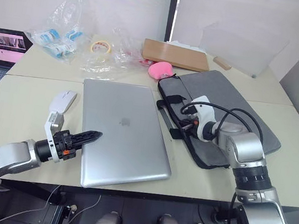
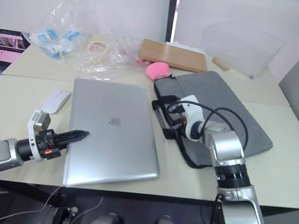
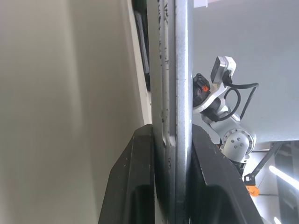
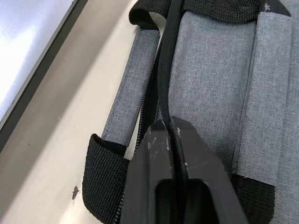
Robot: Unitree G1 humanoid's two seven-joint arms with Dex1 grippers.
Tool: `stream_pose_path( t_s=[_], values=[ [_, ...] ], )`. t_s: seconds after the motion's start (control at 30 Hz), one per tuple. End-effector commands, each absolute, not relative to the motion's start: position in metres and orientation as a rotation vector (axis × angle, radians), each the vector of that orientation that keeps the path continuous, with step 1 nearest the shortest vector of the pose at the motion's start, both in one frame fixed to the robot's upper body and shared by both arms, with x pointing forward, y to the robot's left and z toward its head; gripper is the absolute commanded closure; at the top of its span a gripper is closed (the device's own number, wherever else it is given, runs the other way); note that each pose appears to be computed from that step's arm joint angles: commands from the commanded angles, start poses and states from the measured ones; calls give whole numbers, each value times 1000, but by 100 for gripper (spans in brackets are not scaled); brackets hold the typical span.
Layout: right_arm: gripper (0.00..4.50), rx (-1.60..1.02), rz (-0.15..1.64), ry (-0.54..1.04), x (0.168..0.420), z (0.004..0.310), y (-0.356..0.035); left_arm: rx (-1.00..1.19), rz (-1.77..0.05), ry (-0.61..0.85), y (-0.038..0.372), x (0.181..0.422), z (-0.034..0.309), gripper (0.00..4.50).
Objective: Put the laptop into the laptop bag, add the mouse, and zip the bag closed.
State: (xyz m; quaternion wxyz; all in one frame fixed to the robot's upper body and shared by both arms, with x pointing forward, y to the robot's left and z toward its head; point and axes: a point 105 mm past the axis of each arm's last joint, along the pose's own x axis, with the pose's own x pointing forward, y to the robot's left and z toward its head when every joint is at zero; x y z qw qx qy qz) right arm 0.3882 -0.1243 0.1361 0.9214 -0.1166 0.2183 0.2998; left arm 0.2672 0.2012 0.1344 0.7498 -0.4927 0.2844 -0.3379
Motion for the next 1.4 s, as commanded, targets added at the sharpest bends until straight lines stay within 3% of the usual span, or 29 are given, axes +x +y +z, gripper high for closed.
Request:
stream_pose_path(
  t_s=[0.03,0.2,0.47,0.9,1.4],
  values=[
    [446,-146,608,393,391,166,-131,-1102,-886,467,196,270,174,418],
    [446,-44,640,388,385,187,-129,-1141,-900,532,190,277,168,418],
    [446,23,681,360,376,210,-124,-1233,-899,520,181,295,168,418],
    [446,86,696,358,368,215,-113,-1301,-909,540,148,318,170,418],
    [446,163,713,338,363,228,-100,-1198,-973,518,77,343,201,418]
  ],
)
